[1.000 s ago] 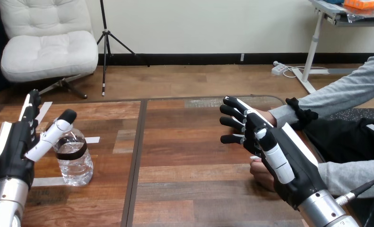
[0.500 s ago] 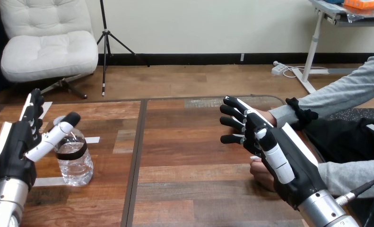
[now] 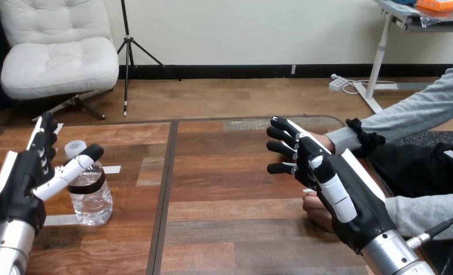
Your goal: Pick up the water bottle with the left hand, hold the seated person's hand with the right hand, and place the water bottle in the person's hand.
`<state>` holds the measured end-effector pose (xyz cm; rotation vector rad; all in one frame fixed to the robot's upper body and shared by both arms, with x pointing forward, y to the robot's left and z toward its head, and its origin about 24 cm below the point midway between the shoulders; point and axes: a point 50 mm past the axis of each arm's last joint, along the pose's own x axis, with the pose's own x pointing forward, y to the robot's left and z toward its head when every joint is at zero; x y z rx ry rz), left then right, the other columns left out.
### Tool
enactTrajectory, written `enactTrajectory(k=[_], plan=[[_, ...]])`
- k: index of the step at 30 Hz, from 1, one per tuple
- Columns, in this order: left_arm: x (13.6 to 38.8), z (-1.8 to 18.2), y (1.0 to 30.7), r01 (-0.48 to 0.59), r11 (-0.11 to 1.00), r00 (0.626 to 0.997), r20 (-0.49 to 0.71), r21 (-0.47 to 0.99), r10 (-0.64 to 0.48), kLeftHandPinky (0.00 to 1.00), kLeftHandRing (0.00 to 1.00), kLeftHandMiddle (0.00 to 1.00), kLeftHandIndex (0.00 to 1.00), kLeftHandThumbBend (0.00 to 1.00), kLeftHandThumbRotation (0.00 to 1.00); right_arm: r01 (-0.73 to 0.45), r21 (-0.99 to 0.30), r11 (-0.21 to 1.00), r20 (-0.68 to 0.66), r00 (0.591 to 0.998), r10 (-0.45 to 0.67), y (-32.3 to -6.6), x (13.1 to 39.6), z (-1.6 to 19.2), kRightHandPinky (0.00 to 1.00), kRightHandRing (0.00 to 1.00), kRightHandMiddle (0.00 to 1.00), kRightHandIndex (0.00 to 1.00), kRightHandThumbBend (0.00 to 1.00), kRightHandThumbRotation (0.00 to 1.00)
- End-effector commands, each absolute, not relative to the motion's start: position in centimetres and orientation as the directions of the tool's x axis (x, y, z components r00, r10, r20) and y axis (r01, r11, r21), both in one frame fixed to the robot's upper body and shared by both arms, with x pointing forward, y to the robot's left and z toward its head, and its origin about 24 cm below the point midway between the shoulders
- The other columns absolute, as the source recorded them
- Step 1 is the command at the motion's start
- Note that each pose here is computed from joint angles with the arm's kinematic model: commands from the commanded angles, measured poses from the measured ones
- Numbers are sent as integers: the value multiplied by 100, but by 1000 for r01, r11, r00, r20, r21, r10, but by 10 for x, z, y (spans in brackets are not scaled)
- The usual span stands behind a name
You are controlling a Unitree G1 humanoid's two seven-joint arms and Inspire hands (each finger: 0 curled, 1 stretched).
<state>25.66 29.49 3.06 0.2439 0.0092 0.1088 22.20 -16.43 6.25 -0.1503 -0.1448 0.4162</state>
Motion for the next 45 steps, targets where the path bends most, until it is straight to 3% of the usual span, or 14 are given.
enactTrajectory(k=[1,45], plan=[[263,50,296,-96,963,994,66,252,82,100,100,100,100,100,45,-388,-187,903,185,888,420,-160,228,79,79,92,94,94,100,100],[257,35,295,-72,914,996,-18,400,87,100,100,100,100,100,35,-388,-188,902,194,886,421,-160,228,81,80,92,94,94,100,100]])
